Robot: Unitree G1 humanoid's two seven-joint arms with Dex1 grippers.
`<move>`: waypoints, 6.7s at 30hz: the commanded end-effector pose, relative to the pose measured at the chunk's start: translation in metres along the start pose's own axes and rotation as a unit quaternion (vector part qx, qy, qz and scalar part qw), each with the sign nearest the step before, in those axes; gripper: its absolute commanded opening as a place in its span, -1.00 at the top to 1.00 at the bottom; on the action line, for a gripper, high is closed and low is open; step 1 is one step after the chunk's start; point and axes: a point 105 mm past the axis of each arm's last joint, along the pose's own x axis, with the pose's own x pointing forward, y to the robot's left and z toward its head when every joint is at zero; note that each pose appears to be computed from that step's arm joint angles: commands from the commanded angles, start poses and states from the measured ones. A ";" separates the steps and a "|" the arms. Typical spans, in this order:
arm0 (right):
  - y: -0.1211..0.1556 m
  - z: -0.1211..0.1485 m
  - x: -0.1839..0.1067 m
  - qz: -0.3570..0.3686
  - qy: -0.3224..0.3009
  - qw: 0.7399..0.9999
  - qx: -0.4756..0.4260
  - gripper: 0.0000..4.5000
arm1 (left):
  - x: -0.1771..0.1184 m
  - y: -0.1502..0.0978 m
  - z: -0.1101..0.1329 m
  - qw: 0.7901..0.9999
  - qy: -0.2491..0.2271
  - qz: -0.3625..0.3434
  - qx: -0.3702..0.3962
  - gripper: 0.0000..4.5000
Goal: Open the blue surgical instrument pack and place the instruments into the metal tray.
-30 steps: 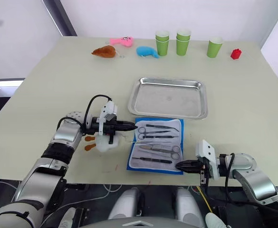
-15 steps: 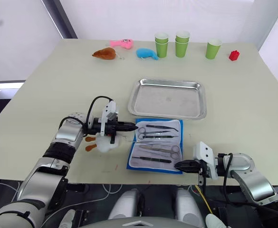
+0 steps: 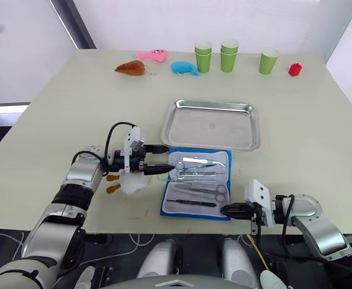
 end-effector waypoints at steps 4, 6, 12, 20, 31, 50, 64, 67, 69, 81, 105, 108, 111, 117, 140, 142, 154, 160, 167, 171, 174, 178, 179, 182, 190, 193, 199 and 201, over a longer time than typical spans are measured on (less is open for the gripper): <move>0.003 0.004 -0.002 0.007 -0.012 1.000 0.008 1.00 | -0.014 0.001 -0.002 1.000 -0.004 0.013 -0.006 -0.98; 0.005 0.007 -0.004 0.012 -0.018 1.000 0.011 0.75 | -0.018 0.003 0.000 1.000 -0.006 0.017 -0.002 -1.00; 0.019 0.023 -0.019 0.036 -0.036 0.999 0.001 -0.50 | -0.034 0.002 0.016 0.998 -0.042 0.021 0.036 -1.00; -0.002 0.068 -0.035 -0.024 -0.141 0.987 -0.067 -0.95 | -0.055 -0.015 0.035 0.990 -0.064 -0.031 0.121 -1.00; -0.042 0.062 -0.017 -0.027 -0.099 0.986 -0.133 -0.95 | -0.063 -0.035 0.064 0.974 -0.059 -0.089 0.202 -1.00; -0.054 0.034 0.005 -0.021 -0.089 0.988 -0.125 -0.95 | -0.072 -0.090 0.089 0.952 -0.024 -0.209 0.224 -1.00; -0.057 -0.006 0.014 -0.025 -0.008 0.998 -0.065 -0.95 | -0.067 -0.088 0.084 0.954 -0.027 -0.210 0.211 -1.00; -0.055 -0.013 0.015 -0.023 0.004 0.999 -0.047 -0.95 | -0.066 -0.087 0.083 0.955 -0.028 -0.209 0.210 -1.00; -0.055 -0.015 0.017 -0.024 0.007 0.999 -0.043 -0.95 | -0.063 -0.084 0.083 0.956 -0.032 -0.204 0.209 -1.00; -0.059 -0.018 0.022 -0.027 -0.002 0.999 -0.047 -0.95 | -0.027 -0.045 0.074 0.965 -0.017 -0.151 0.213 -1.00; -0.059 -0.019 0.029 -0.034 -0.017 0.998 -0.045 -1.00 | 0.029 -0.009 0.046 0.964 0.033 -0.162 0.206 -0.06; -0.059 -0.018 0.028 -0.036 -0.017 0.998 -0.045 -1.00 | 0.029 -0.007 0.044 0.965 0.035 -0.160 0.205 -0.06; -0.059 -0.018 0.029 -0.036 -0.018 0.998 -0.045 -1.00 | 0.028 -0.006 0.037 0.965 0.050 -0.159 0.200 -0.06; -0.060 -0.018 0.030 -0.038 -0.020 0.998 -0.045 -1.00 | 0.034 0.001 0.028 0.972 0.073 -0.129 0.181 -0.06; -0.058 -0.018 0.032 -0.040 -0.022 0.998 -0.044 -1.00 | 0.042 0.003 0.008 0.967 0.120 -0.119 0.190 -0.06; -0.057 -0.018 0.033 -0.039 -0.022 0.998 -0.044 -1.00 | 0.042 0.001 0.008 0.968 0.113 -0.126 0.187 0.17; -0.058 -0.016 0.035 -0.039 -0.024 0.998 -0.045 -1.00 | 0.041 -0.003 0.005 0.966 0.115 -0.138 0.187 0.96; -0.057 -0.017 0.035 -0.036 -0.024 0.998 -0.042 -1.00 | 0.039 0.001 0.015 0.963 0.122 -0.133 0.202 0.96; -0.056 -0.021 0.036 -0.033 -0.012 0.999 -0.032 -1.00 | 0.036 0.003 0.033 0.958 0.132 -0.135 0.215 0.96; -0.055 -0.024 0.035 -0.032 -0.005 0.999 -0.025 -1.00 | 0.029 0.005 0.040 0.955 0.150 -0.133 0.218 0.96; -0.053 -0.026 0.035 -0.028 0.000 0.999 -0.022 -1.00 | 0.025 0.008 0.045 0.953 0.158 -0.122 0.229 0.96; -0.052 -0.026 0.036 -0.026 -0.001 0.999 -0.020 -1.00 | 0.022 0.007 0.050 0.953 0.159 -0.119 0.231 0.96; -0.052 -0.027 0.036 -0.025 -0.001 0.999 -0.019 -1.00 | 0.021 0.007 0.051 0.952 0.160 -0.119 0.231 0.96; -0.051 -0.027 0.036 -0.023 0.000 1.000 -0.018 -1.00 | 0.018 0.005 0.052 0.952 0.163 -0.119 0.232 0.96; -0.050 -0.028 0.037 -0.019 0.002 1.000 -0.015 -1.00 | 0.005 0.005 0.056 0.952 0.166 -0.109 0.232 0.96; -0.050 -0.028 0.038 -0.017 0.003 1.000 -0.014 -1.00 | -0.001 0.005 0.057 0.953 0.168 -0.104 0.230 0.96; -0.050 -0.028 0.038 -0.016 0.002 1.000 -0.013 -1.00 | -0.010 0.006 0.058 0.954 0.173 -0.091 0.228 0.96; -0.050 -0.028 0.038 -0.016 0.003 1.000 -0.013 -1.00 | -0.014 0.006 0.059 0.954 0.174 -0.088 0.228 0.96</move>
